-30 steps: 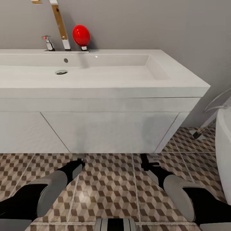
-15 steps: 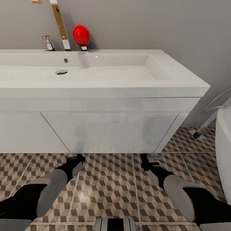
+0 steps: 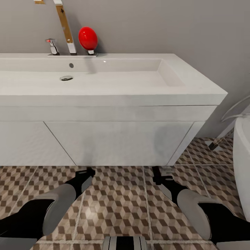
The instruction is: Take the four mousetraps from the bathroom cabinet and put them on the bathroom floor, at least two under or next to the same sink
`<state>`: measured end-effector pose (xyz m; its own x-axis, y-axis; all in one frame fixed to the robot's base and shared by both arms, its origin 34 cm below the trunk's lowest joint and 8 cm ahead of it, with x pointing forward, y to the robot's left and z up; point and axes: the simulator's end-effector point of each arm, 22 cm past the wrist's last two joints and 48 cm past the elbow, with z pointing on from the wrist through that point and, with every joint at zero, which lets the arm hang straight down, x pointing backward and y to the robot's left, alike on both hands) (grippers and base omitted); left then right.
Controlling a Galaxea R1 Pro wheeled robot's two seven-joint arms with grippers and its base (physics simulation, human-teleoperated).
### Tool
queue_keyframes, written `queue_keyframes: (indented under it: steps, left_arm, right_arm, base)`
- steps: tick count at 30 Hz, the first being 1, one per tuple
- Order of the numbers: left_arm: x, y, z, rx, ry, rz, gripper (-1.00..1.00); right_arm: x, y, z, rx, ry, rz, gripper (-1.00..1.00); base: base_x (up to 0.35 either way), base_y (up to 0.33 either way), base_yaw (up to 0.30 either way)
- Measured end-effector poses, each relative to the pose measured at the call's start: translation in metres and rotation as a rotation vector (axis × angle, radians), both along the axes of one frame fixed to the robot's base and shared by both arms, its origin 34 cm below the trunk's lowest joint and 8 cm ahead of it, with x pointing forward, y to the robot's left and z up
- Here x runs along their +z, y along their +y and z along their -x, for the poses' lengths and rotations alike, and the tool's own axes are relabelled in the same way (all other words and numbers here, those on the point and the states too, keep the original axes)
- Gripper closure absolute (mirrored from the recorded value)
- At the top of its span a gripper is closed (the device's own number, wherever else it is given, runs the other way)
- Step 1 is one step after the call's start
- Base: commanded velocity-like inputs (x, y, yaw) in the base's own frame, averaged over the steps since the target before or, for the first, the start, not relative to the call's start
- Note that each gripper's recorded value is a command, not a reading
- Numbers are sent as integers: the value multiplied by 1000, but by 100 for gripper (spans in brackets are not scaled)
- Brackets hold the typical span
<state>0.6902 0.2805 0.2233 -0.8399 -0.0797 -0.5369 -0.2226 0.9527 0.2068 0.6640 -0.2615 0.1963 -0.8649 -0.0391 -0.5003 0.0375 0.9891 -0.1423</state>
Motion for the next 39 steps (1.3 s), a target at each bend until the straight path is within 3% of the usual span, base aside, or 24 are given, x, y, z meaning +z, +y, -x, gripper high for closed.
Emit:
queue_keyframes:
  steps: [21,39]
  left_arm:
    - [-52,-3,28,0,98,3,100]
    - [-52,-2,27,2,95,2,100]
  right_arm:
    - [-49,1,27,1,82,-3,100]
    - [-49,0,27,0,82,0,100]
  base:
    - [0,0,0]
    - [0,0,0]
